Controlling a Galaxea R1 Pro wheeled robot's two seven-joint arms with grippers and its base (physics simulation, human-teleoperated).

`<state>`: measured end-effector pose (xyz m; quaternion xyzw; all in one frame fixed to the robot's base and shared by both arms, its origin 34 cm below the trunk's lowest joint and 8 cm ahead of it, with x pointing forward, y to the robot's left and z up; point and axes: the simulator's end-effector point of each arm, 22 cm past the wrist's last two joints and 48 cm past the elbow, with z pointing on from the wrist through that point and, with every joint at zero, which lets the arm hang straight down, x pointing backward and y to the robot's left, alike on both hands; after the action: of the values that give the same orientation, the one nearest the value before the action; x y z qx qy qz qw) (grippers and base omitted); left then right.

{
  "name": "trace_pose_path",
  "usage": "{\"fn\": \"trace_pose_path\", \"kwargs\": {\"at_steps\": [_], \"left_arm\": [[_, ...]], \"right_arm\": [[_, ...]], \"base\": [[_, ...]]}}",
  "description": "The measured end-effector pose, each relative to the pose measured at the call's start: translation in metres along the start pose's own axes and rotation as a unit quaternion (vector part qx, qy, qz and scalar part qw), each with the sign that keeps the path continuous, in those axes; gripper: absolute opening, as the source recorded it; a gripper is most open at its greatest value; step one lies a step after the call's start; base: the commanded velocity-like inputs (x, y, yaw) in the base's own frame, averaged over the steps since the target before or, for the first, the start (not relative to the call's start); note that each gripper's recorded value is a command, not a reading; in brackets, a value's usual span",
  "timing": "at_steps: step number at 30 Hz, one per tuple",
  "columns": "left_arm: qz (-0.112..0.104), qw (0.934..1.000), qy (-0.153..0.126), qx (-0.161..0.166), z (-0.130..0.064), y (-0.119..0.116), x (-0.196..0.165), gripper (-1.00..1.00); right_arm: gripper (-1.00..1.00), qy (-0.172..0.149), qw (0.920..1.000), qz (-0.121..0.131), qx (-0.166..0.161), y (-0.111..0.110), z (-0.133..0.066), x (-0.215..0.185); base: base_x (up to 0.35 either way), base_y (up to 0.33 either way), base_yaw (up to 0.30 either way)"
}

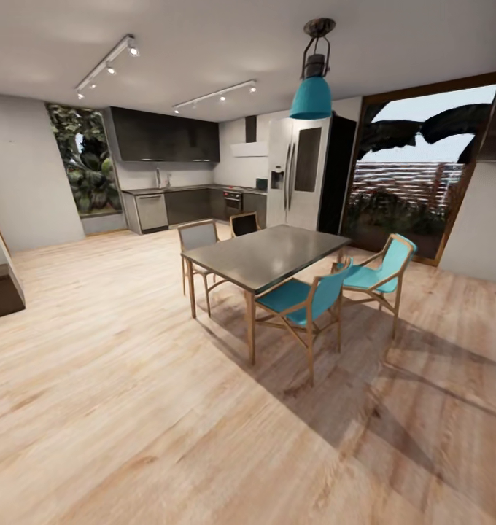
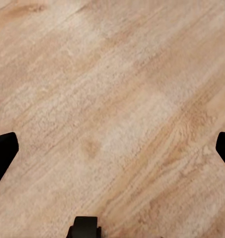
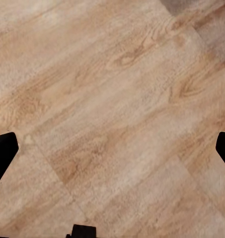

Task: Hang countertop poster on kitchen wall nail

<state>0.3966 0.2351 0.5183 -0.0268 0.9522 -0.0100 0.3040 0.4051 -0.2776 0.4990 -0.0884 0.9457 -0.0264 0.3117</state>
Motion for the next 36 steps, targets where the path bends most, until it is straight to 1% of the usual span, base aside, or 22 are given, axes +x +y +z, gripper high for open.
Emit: {"fn": "trace_pose_path", "kwargs": {"at_steps": [3, 7, 24, 29, 36], "left_arm": [[0.000, 1.0000, 0.000, 0.000, 0.0001, 0.0002, -0.0002, 1.00], [0.000, 1.0000, 0.000, 0.000, 0.0000, 0.0001, -0.0002, 1.00], [0.000, 1.0000, 0.000, 0.000, -0.0001, 0.0001, 0.0003, 1.00], [0.000, 1.0000, 0.001, 0.000, 0.0000, 0.0001, 0.0011, 1.00], [0.000, 1.0000, 0.001, 0.000, 0.0000, -0.0001, 0.0010, 1.00]], "right_arm": [[1.00, 0.000, 1.0000, 0.002, 0.002, -0.0010, 0.0000, 0.0001], [1.00, 0.001, 1.0000, 0.007, 0.003, 0.0000, 0.0001, 0.0001], [1.00, 0.001, 0.9999, 0.009, 0.004, 0.0009, 0.0001, 0.0000], [1.00, 0.002, 1.0000, 0.005, 0.004, -0.0032, -0.0001, 0.0016], [1.00, 0.003, 1.0000, 0.005, 0.005, -0.0044, -0.0002, 0.0020]], "base": [[0.178, 0.270, 0.032], [0.213, 0.270, 0.192], [0.241, 0.270, 0.264], [0.245, 0.269, 0.044], [0.246, 0.269, 0.001]]}}
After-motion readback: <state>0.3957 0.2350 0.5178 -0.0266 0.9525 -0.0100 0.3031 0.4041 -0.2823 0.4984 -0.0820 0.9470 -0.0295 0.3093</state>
